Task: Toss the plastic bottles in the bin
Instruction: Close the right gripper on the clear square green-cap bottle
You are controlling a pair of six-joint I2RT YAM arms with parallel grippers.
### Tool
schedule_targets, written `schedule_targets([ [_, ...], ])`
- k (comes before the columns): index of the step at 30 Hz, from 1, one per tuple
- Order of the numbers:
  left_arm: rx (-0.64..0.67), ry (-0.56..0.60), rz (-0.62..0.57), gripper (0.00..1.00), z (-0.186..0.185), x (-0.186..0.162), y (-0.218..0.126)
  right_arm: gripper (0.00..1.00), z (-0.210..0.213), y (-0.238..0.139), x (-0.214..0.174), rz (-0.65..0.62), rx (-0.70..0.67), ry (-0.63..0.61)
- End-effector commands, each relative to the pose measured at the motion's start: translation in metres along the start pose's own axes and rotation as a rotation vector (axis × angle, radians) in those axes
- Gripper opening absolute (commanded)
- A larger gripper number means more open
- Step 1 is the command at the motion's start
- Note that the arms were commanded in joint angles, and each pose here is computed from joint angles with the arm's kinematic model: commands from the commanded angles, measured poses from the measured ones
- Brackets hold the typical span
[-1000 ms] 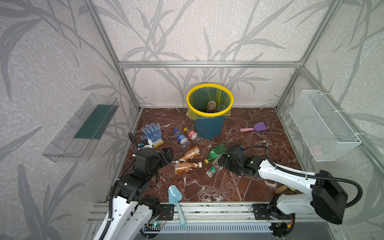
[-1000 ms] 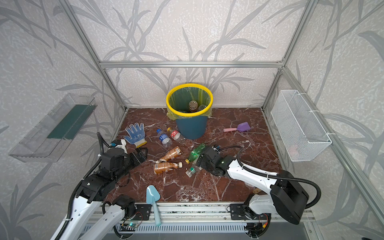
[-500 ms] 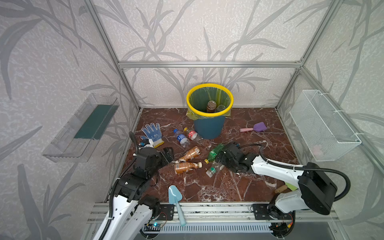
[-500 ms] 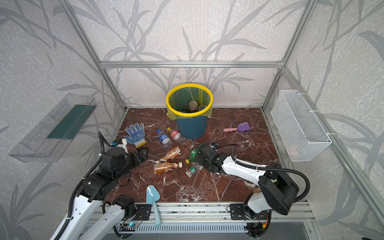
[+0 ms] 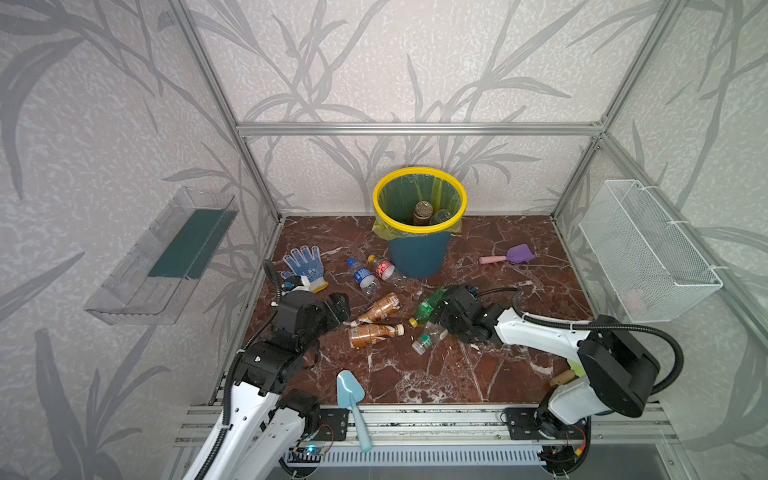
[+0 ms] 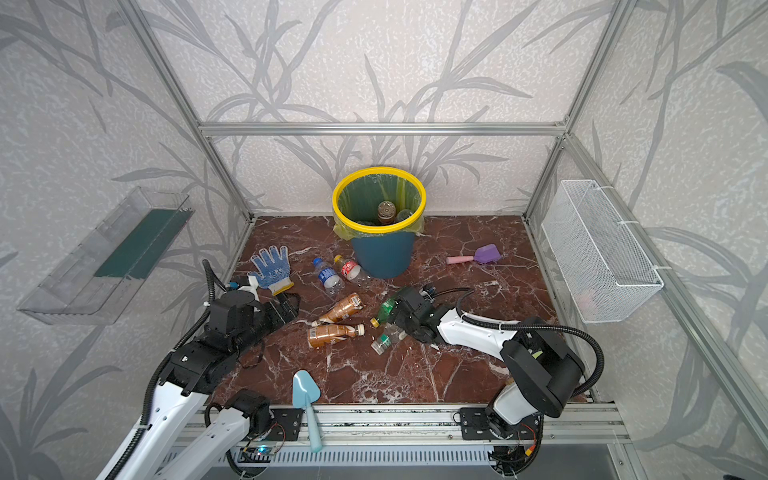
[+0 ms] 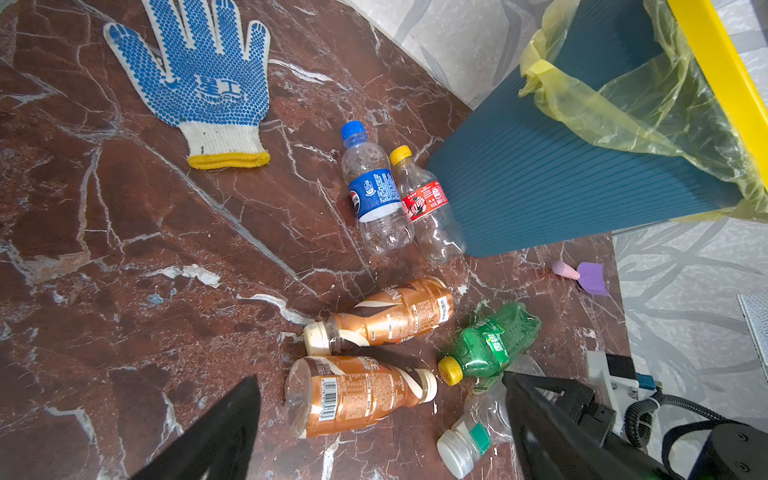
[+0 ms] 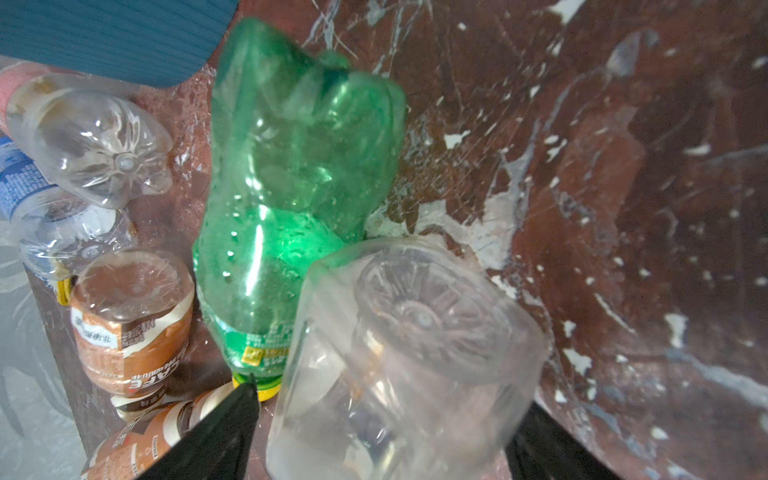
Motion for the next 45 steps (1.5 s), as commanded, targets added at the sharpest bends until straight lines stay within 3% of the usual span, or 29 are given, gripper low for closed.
schedule_targets([
  [1,0.005,0.009,-0.007,0.92,0.002,0.0,0.001,0.88,0.002,0.003,0.005,-0.015,0.006,0.011],
  [17,0.007,-0.004,0.004,0.91,0.002,-0.002,0.007,0.72,-0.039,-0.015,0.004,0.01,-0.045,-0.016],
  [26,0.007,-0.009,0.014,0.91,0.0,-0.003,0.014,0.68,-0.071,-0.039,0.001,0.048,-0.159,-0.092],
  [31,0.006,-0.013,0.022,0.91,-0.001,-0.003,0.018,0.69,-0.085,-0.044,-0.002,0.085,-0.236,-0.123],
  [39,0.004,-0.013,0.024,0.91,-0.002,-0.003,0.02,0.81,-0.091,-0.032,-0.013,0.24,-0.394,-0.183],
  [45,0.008,-0.006,0.018,0.91,-0.001,-0.002,0.016,0.78,-0.088,-0.033,-0.014,0.247,-0.386,-0.184],
])
Point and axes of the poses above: each gripper's point midway between its finger pads, its own y axis out along the fingers, its own z axis along the line the jaws close on, x = y × z, the point moved 3 cm from there along -y, back along the fingers, and after that the axes turned 3 degrees about y, right-handed, at the moved point
